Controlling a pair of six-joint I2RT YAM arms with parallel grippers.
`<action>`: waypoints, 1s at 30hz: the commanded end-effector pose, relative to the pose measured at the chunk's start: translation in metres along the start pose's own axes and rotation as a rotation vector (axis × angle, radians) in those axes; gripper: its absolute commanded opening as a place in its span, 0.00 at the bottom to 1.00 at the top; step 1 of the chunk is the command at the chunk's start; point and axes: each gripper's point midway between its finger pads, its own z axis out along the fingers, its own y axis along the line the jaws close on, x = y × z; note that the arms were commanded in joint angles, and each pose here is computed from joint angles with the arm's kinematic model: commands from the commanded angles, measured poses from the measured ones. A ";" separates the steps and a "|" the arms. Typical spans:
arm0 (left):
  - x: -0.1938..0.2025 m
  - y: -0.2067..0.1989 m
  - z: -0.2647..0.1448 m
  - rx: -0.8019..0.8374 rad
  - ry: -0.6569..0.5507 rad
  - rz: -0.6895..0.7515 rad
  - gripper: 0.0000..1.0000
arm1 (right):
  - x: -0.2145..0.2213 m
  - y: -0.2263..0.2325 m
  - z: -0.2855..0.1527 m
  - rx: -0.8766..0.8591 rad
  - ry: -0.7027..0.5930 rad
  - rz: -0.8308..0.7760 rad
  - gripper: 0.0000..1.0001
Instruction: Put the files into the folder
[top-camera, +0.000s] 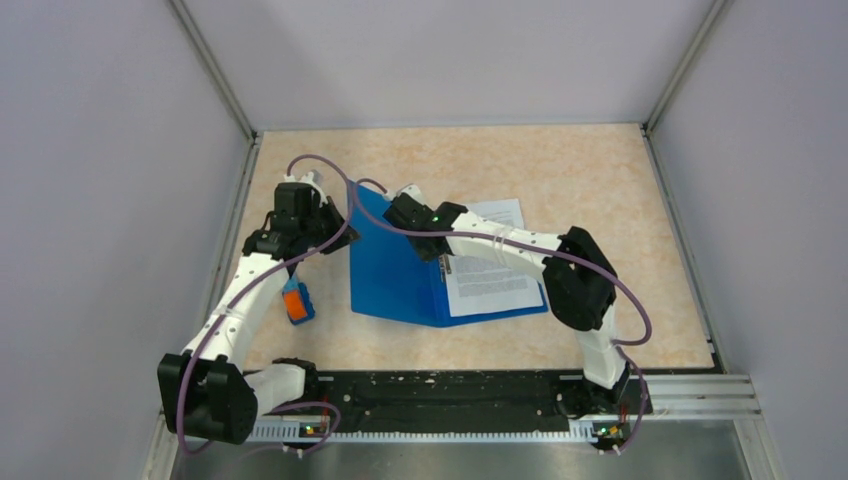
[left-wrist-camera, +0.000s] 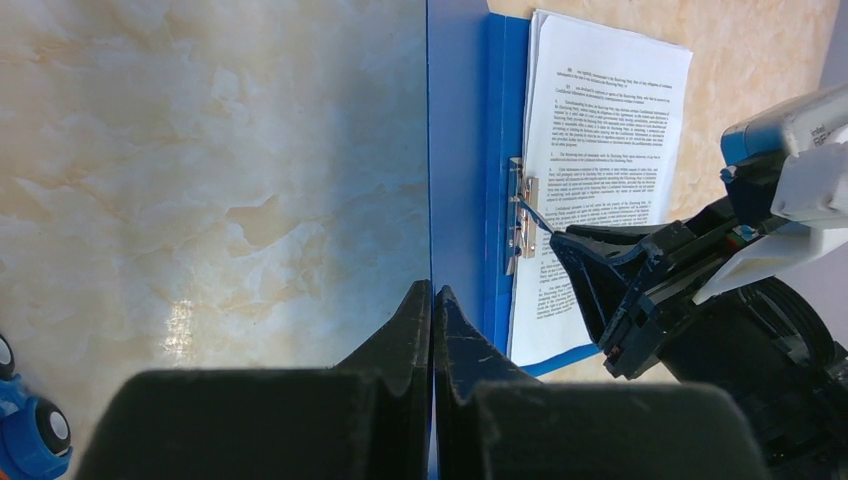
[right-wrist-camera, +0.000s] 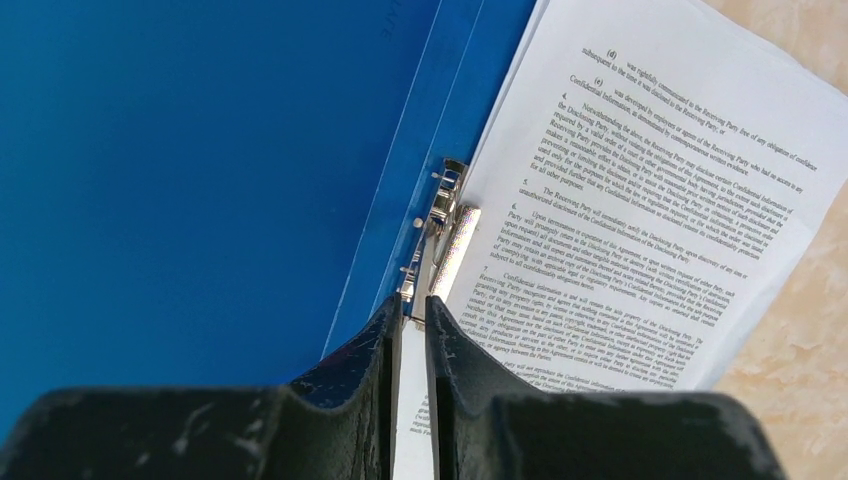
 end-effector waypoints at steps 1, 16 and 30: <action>-0.020 -0.011 -0.005 0.010 -0.067 -0.003 0.00 | 0.000 -0.001 -0.006 0.017 -0.016 -0.004 0.14; -0.020 -0.001 -0.002 -0.039 -0.087 -0.044 0.00 | 0.016 -0.001 -0.009 -0.009 -0.008 0.021 0.11; -0.021 0.010 0.000 -0.089 -0.114 -0.073 0.00 | 0.033 0.005 -0.011 -0.070 0.011 0.040 0.02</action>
